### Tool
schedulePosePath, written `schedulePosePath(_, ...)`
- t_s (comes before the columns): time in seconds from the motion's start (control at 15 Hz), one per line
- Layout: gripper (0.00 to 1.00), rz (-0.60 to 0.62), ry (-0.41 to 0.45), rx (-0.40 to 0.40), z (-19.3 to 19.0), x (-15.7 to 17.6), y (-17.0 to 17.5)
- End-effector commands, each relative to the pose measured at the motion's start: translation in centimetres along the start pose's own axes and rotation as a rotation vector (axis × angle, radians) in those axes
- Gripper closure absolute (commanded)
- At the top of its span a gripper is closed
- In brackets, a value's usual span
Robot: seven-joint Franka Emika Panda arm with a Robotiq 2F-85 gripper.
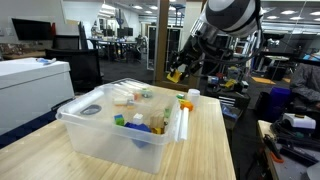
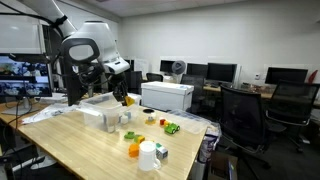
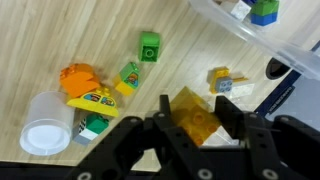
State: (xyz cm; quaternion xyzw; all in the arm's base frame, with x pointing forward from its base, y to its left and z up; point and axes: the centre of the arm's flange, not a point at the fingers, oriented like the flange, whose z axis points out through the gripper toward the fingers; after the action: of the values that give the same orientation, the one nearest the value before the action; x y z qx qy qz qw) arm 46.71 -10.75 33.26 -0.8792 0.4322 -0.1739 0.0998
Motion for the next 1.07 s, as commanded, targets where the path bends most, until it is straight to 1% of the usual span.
schedulePosePath(0.0, 0.75, -0.085, -0.05, 0.033, -0.7, -3.0, -1.6)
schedulePosePath(0.2, 0.75, -0.188, -0.12, 0.017, 0.6, -6.7, -3.4)
schedulePosePath(0.33, 0.75, -0.292, -0.165, -0.003, 1.9, -9.9, -3.9)
schedulePosePath(0.53, 0.75, -0.416, -0.199, -0.014, 2.7, -12.8, -4.1)
schedulePosePath(0.67, 0.75, -0.468, -0.186, -0.013, 3.0, -12.8, -4.5)
schedulePosePath(0.8, 0.75, -0.487, -0.169, -0.015, 3.2, -12.3, -5.0)
schedulePosePath(1.0, 0.75, -0.455, -0.154, -0.002, 3.3, -10.5, -6.9)
